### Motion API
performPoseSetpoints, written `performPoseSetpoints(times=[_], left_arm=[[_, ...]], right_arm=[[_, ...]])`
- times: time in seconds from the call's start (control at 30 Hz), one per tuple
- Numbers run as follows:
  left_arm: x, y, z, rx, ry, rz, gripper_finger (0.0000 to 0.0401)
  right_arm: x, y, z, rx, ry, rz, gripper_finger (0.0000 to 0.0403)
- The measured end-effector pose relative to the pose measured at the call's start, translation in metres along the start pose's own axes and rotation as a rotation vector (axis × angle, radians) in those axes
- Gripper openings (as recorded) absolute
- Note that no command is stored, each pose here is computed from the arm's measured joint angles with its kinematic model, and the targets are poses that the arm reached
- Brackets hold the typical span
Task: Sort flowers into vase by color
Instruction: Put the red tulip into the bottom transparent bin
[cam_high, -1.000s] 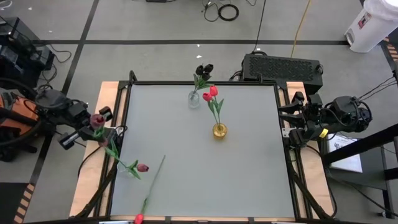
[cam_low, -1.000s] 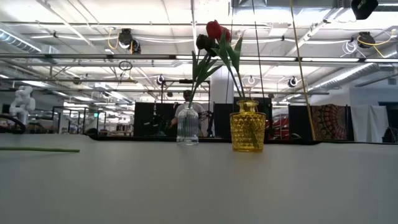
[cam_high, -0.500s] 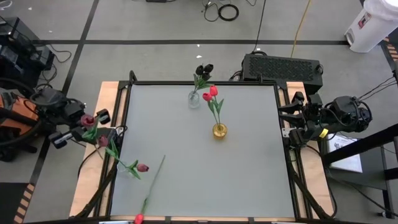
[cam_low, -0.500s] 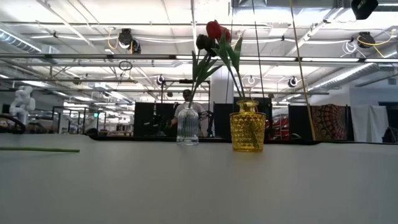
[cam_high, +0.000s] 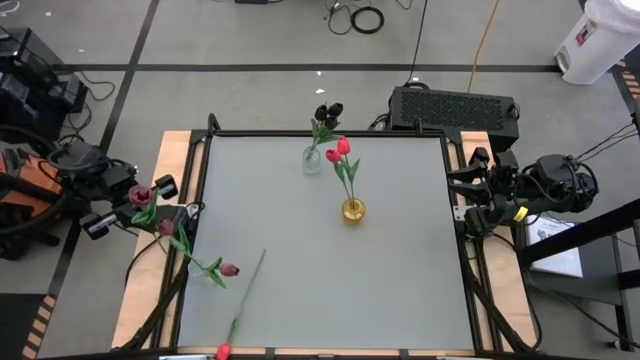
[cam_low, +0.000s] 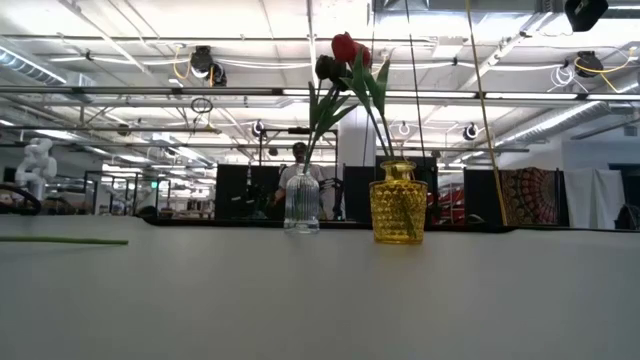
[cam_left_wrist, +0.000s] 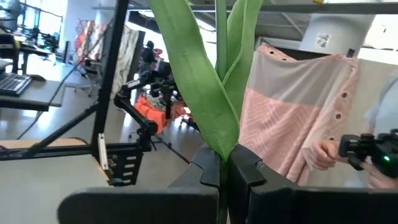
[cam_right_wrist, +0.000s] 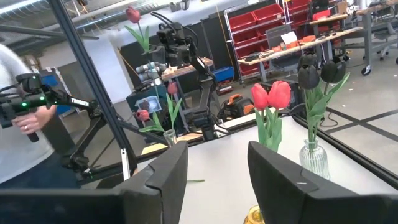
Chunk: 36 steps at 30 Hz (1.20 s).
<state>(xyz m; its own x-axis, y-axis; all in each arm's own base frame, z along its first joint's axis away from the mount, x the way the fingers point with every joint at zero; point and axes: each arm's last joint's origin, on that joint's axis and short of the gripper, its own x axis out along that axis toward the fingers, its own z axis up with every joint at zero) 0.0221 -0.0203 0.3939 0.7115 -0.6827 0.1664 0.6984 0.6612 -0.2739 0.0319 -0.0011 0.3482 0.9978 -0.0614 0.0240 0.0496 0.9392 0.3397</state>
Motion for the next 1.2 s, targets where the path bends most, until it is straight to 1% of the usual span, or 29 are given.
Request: performPoseSetpoints(times=[0.1,0.23,0.37,0.7,0.83,1.2], left_arm=[[0.0,0.0003,0.0002,-0.009,-0.004,0.01,0.0003],[0.0,0.0004,0.0005,-0.05,-0.009,0.015,0.0003],[0.0,0.0014,0.0008,-0.079,-0.025,0.052,0.0002],[0.0001,0.0026,0.0017,-0.068,-0.044,0.09,0.0002],[0.0016,0.0023,0.0045,-0.041,-0.068,0.084,0.0002],[0.0045,0.0037,0.0042,-0.046,-0.056,0.081,0.0002]], right_arm=[[0.0,0.0,0.0,0.0,0.0,0.0,0.016],[0.0,0.0,0.0,0.0,0.0,0.0,0.016],[0.0,0.0,0.0,0.0,0.0,0.0,0.016],[0.0,0.0,0.0,0.0,0.0,0.0,0.016],[0.0,0.0,0.0,0.0,0.0,0.0,0.016],[0.0,0.0,0.0,0.0,0.0,0.0,0.016]])
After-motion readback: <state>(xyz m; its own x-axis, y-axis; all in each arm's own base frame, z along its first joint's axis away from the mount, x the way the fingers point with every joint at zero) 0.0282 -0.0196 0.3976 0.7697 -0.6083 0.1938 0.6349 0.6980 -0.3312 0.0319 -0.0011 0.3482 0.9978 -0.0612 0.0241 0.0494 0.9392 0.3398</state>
